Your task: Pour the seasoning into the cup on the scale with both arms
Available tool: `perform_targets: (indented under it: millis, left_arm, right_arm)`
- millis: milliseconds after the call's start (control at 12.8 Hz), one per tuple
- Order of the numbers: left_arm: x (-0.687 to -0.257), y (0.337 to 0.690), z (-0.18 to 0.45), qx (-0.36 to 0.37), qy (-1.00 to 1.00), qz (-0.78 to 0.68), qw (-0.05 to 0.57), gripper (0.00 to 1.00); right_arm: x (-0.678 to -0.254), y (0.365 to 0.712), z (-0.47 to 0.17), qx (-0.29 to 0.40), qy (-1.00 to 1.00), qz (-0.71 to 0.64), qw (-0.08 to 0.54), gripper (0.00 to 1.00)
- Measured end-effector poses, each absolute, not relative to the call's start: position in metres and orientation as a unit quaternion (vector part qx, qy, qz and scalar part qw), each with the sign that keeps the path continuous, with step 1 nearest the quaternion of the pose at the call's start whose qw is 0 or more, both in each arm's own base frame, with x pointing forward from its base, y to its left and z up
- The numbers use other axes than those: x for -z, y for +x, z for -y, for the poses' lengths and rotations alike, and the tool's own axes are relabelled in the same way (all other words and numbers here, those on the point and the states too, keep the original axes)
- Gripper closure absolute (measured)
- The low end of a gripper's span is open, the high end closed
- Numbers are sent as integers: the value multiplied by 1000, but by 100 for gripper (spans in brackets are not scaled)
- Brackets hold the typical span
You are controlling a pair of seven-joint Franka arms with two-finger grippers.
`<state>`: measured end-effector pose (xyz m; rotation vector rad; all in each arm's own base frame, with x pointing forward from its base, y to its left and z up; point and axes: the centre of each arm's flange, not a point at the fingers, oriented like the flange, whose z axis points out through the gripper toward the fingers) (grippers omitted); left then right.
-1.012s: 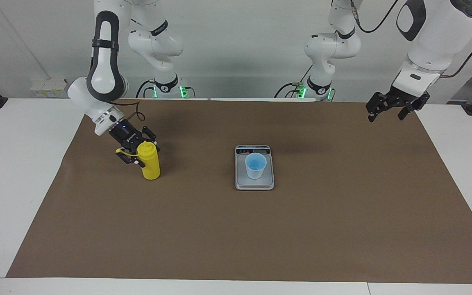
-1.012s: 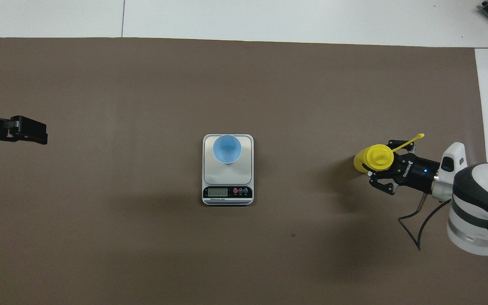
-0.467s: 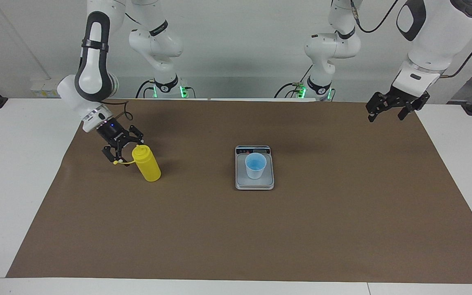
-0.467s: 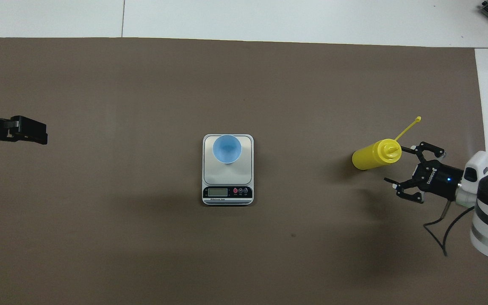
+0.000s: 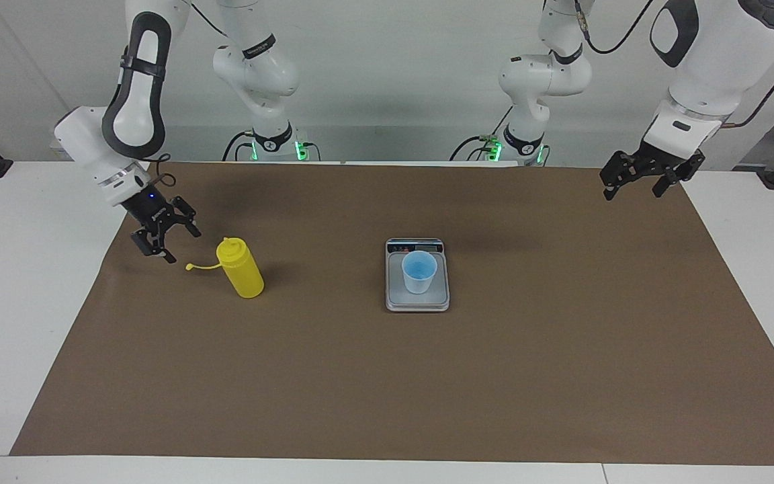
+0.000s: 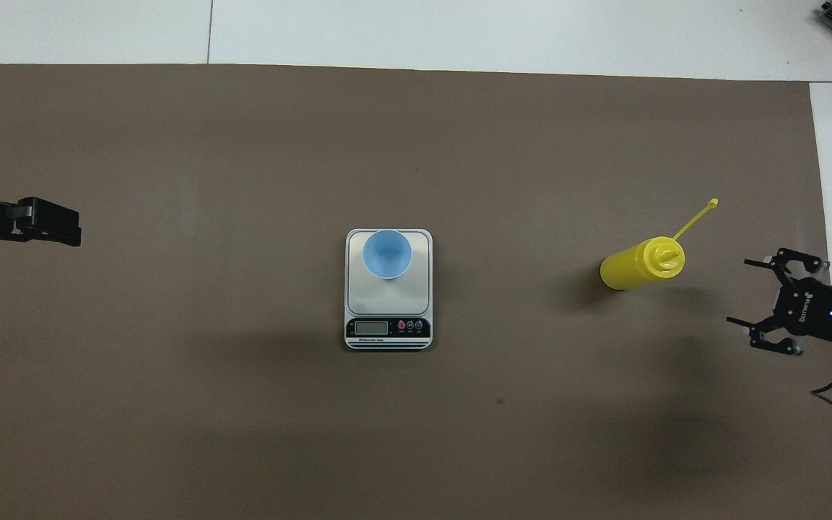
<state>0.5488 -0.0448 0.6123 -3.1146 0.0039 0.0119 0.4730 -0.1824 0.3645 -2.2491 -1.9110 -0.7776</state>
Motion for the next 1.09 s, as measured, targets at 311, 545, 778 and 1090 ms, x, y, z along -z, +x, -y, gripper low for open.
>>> perform_targets:
  millis: [311, 545, 778, 1090]
  left_arm:
    - [-612, 549, 45, -4, -1000, -1, 13, 0]
    - [-612, 549, 45, -4, -1000, -1, 13, 0]
    - [-612, 549, 45, -4, -1000, -1, 13, 0]
    - [-612, 549, 45, -4, -1000, -1, 13, 0]
  right_arm:
    - [-440, 502, 181, 167, -753, 636, 17, 0]
    - [-484, 516, 162, 136, -805, 577, 25, 0]
    - [-517, 529, 135, 132, -863, 486, 45, 0]
    - [-559, 542, 80, 72, -930, 360, 7, 0]
